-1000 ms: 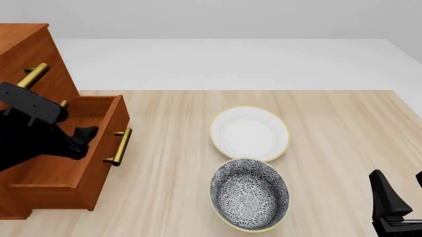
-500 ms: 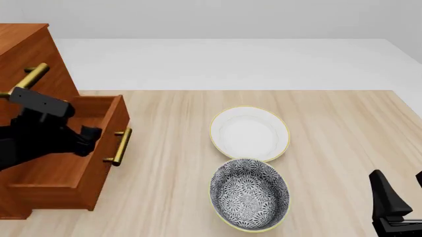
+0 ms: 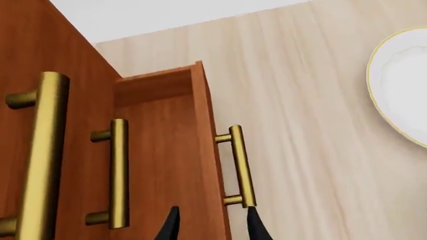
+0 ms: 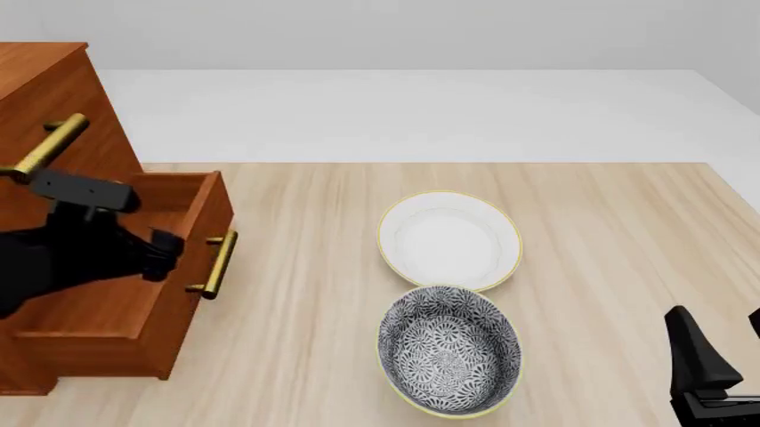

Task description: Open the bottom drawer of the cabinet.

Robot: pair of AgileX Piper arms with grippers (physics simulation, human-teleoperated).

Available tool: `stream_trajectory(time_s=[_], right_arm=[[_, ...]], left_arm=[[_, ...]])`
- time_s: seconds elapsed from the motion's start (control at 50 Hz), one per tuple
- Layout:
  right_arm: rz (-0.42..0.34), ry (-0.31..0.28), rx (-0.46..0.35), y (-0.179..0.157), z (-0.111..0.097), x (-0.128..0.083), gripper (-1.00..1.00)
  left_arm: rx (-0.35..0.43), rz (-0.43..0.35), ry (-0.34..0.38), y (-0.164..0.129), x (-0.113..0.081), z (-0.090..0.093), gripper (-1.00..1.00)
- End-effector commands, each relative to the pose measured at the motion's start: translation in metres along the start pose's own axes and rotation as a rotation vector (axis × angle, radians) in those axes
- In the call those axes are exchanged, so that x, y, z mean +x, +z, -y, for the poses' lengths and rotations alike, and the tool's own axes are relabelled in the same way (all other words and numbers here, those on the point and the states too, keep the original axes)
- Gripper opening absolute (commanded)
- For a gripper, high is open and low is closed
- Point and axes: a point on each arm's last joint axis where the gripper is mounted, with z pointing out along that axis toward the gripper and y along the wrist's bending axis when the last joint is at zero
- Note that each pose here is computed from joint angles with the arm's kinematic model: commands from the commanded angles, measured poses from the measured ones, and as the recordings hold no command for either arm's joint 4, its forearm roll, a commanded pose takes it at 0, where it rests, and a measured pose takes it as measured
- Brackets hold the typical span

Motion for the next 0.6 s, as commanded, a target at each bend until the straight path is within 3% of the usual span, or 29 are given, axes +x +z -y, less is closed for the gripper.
stream_trajectory(time_s=[0.02,0.6], right_arm=[[0.000,0.000,0.000,0.000,0.000,0.000,1.00],[0.000,0.000,0.000,0.000,0.000,0.000,1.00]], left_arm=[[0.009,-0.041,-0.030,0.013,0.006,0.002,1.00],[0.020,-0.119,-0.059,0.034,0.027,0.006,1.00]])
